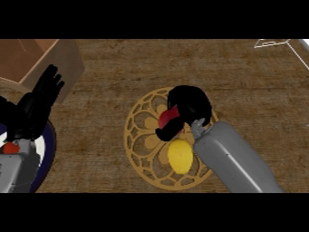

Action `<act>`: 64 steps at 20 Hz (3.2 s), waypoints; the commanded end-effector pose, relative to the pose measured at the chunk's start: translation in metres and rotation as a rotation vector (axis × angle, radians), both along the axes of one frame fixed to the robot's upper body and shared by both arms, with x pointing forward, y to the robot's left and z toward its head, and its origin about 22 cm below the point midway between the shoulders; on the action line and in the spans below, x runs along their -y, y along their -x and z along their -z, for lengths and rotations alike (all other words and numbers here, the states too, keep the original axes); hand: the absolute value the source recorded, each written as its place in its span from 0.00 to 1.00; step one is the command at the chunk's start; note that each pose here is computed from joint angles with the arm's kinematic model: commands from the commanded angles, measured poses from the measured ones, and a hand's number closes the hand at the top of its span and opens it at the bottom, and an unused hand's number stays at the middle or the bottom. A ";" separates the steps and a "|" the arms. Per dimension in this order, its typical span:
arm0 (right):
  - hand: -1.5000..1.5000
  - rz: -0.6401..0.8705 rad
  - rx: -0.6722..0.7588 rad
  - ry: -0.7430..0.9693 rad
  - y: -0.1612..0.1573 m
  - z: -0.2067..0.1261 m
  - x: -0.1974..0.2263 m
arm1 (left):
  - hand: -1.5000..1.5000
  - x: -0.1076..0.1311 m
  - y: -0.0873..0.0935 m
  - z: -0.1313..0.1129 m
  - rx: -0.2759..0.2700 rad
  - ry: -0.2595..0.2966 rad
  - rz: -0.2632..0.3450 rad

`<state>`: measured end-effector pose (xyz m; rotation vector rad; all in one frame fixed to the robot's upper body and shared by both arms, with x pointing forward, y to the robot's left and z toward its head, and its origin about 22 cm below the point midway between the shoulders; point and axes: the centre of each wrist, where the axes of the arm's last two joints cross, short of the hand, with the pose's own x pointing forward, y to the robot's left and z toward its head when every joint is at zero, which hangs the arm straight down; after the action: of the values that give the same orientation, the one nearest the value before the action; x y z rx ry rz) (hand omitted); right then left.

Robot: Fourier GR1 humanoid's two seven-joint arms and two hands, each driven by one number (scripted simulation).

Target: Pick the pear from the placemat and place it in the tiered shelf

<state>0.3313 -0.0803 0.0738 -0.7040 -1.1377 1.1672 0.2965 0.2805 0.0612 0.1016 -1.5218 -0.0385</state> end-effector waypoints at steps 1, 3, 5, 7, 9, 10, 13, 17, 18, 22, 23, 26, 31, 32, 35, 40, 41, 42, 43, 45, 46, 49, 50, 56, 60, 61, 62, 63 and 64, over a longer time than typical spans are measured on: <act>1.00 0.084 0.170 -0.187 0.015 -0.025 0.019 | 0.50 -0.002 0.004 0.004 -0.016 0.007 -0.003; 1.00 0.134 0.266 -0.357 0.019 -0.044 0.005 | 0.50 0.002 0.005 -0.001 -0.008 0.016 0.000; 1.00 0.149 0.363 -0.340 0.024 -0.075 0.017 | 0.50 0.002 0.002 0.002 -0.012 0.009 -0.016; 1.00 0.186 0.461 -0.399 0.033 -0.095 0.029 | 0.50 -0.002 0.000 -0.005 -0.014 0.003 -0.023; 1.00 0.227 0.531 -0.405 0.040 -0.124 0.042 | 0.50 -0.012 0.006 -0.009 -0.015 -0.009 -0.011; 1.00 0.279 0.548 -0.423 0.031 -0.135 0.039 | 0.50 0.008 0.001 -0.009 -0.001 0.009 0.019; 1.00 0.311 0.575 -0.393 0.044 -0.161 0.060 | 0.50 -0.005 0.004 0.014 0.007 0.000 0.001; 1.00 0.396 0.604 -0.371 0.051 -0.195 0.081 | 0.50 -0.014 0.001 -0.015 0.009 -0.002 0.005; 1.00 0.421 0.648 -0.328 0.039 -0.205 0.094 | 0.50 0.003 -0.008 -0.003 0.007 -0.005 0.015; 1.00 0.490 0.653 -0.300 0.028 -0.223 0.141 | 0.50 -0.014 0.003 -0.005 -0.012 0.008 0.036; 1.00 0.509 0.652 -0.309 0.035 -0.238 0.137 | 0.50 -0.001 -0.002 -0.009 -0.004 -0.001 0.022; 1.00 0.562 0.654 -0.294 0.031 -0.243 0.171 | 0.50 -0.005 0.008 0.001 0.007 -0.011 0.023; 1.00 0.640 0.650 -0.260 0.026 -0.243 0.216 | 0.50 0.008 0.003 -0.007 0.003 0.004 0.019; 1.00 0.644 0.636 -0.267 0.023 -0.225 0.245 | 0.50 0.002 0.001 -0.006 -0.004 0.018 0.009; 1.00 0.690 0.702 -0.356 0.027 -0.235 0.270 | 0.50 -0.007 0.002 0.000 0.009 0.006 0.012; 1.00 0.732 0.702 -0.340 0.029 -0.223 0.310 | 0.50 0.010 0.000 0.012 0.028 0.010 0.015; 1.00 0.750 0.704 -0.328 0.040 -0.221 0.319 | 0.50 0.005 -0.003 -0.012 0.022 -0.009 0.015; 1.00 0.754 0.712 -0.348 0.024 -0.222 0.333 | 0.50 0.001 -0.007 -0.011 0.004 -0.001 0.021; 1.00 0.749 0.697 -0.319 0.018 -0.207 0.322 | 0.50 -0.001 -0.009 -0.010 0.017 0.001 0.013; 1.00 0.765 0.708 -0.342 0.037 -0.205 0.353 | 0.50 -0.003 -0.005 -0.007 0.013 -0.003 0.011; 1.00 0.747 0.705 -0.357 0.041 -0.218 0.359 | 0.50 0.012 -0.007 0.001 -0.001 0.001 0.009; 1.00 0.743 0.714 -0.355 0.037 -0.189 0.382 | 0.50 0.011 -0.009 -0.005 -0.001 0.016 0.024; 1.00 0.757 0.698 -0.341 0.022 -0.186 0.389 | 0.50 0.000 0.000 -0.002 -0.015 0.012 0.027; 1.00 0.751 0.704 -0.330 0.030 -0.169 0.405 | 0.50 0.000 -0.006 0.005 0.007 -0.010 0.012; 1.00 0.767 0.704 -0.350 0.033 -0.179 0.428 | 0.50 -0.014 -0.002 0.001 0.006 -0.003 0.032; 1.00 0.751 0.713 -0.344 0.034 -0.174 0.432 | 0.50 0.008 -0.015 -0.019 0.017 -0.007 0.026; 1.00 0.950 0.681 -0.356 0.040 -0.170 0.429 | 0.50 0.000 -0.009 -0.014 0.015 0.011 0.017; 0.00 0.970 0.707 -0.340 0.029 -0.175 0.430 | 0.50 -0.007 -0.014 -0.010 0.003 0.020 0.039; 0.00 0.935 0.722 -0.305 0.037 -0.157 0.447 | 0.50 0.001 -0.017 0.000 -0.002 -0.005 0.018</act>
<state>0.2991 -0.5061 0.2467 -1.2163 -1.3414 -0.0248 0.3077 0.2815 0.0685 0.0806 -1.5306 -0.0552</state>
